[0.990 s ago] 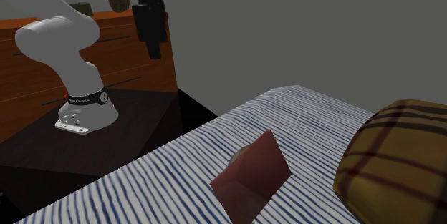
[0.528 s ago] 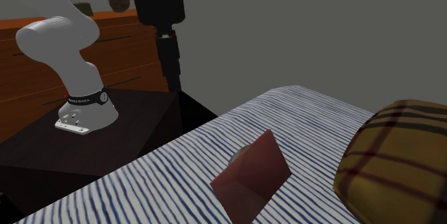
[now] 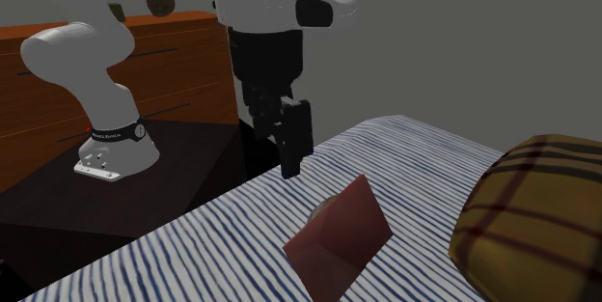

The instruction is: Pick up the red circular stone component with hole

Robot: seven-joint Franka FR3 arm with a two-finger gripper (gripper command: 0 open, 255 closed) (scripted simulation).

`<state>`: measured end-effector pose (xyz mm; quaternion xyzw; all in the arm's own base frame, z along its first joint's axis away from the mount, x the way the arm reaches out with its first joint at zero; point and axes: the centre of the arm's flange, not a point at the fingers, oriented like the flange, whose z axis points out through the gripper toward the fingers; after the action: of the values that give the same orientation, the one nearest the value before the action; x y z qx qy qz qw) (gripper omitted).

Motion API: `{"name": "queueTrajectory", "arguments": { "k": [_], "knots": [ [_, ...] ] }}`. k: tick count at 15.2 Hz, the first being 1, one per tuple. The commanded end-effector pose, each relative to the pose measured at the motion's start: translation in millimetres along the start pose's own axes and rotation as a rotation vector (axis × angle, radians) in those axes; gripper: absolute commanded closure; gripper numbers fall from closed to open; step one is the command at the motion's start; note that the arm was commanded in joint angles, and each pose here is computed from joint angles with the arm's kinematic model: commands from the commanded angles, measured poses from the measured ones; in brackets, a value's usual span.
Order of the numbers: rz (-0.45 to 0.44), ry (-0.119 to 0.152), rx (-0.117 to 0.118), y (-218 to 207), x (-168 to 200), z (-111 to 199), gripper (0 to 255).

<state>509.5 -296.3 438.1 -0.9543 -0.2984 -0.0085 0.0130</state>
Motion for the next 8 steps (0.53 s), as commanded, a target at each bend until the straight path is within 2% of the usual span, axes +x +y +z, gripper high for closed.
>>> {"name": "queueTrajectory", "arguments": {
  "k": [1, 6, 8],
  "knots": [
    [-0.059, -0.002, -0.007, 23, 8, 11, 0],
    [-0.184, -0.008, -0.024, 73, 33, 33, 0],
    [-0.184, -0.008, -0.024, 73, 33, 43, 0]
  ]
}}
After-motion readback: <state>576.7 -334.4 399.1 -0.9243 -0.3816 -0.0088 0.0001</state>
